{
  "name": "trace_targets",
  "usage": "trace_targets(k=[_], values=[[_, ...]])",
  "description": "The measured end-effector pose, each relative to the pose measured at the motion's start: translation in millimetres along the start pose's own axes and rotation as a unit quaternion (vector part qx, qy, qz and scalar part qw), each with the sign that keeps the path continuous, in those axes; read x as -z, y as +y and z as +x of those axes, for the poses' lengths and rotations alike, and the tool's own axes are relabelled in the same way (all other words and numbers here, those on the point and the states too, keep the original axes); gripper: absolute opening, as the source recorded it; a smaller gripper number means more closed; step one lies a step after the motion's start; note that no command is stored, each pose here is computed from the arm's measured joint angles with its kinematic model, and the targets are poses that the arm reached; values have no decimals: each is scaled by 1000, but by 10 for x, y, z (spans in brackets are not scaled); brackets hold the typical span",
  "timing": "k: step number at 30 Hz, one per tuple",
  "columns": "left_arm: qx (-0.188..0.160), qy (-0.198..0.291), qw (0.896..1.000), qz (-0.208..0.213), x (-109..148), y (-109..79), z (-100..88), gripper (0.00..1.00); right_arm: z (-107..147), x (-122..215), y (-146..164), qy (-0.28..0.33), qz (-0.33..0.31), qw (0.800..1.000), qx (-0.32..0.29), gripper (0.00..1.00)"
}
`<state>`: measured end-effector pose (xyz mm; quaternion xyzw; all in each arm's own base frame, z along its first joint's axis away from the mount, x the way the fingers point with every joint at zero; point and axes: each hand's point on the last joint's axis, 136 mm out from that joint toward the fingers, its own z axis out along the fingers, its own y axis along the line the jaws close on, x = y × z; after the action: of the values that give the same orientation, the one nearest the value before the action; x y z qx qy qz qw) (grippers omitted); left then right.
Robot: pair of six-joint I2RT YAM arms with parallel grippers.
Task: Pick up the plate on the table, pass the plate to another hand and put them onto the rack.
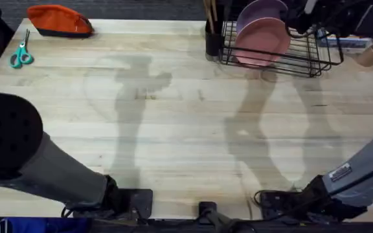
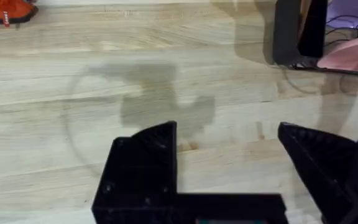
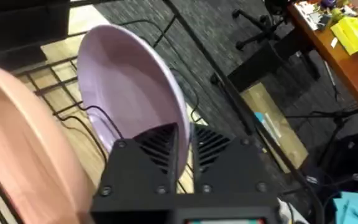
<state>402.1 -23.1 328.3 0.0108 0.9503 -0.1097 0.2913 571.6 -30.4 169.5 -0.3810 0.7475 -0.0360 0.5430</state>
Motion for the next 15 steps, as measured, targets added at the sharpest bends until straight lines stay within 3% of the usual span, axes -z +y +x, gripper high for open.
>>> trace_targets(k=[1,3,7,9,15], values=[[0,0,1000,0,0,0,0,996,9,-3,7,1,-1,1000,-1,172],[0,0,1000,0,0,0,0,996,19,-11,19,2,-3,1000,-1,385],[0,0,1000,0,0,0,1,996,20,-12,20,2,-3,1000,-2,940],[0,0,1000,0,0,0,0,995,19,-13,21,2,-3,1000,0,992],[0,0,1000,0,0,0,0,995,20,-13,21,2,-3,1000,0,997]])
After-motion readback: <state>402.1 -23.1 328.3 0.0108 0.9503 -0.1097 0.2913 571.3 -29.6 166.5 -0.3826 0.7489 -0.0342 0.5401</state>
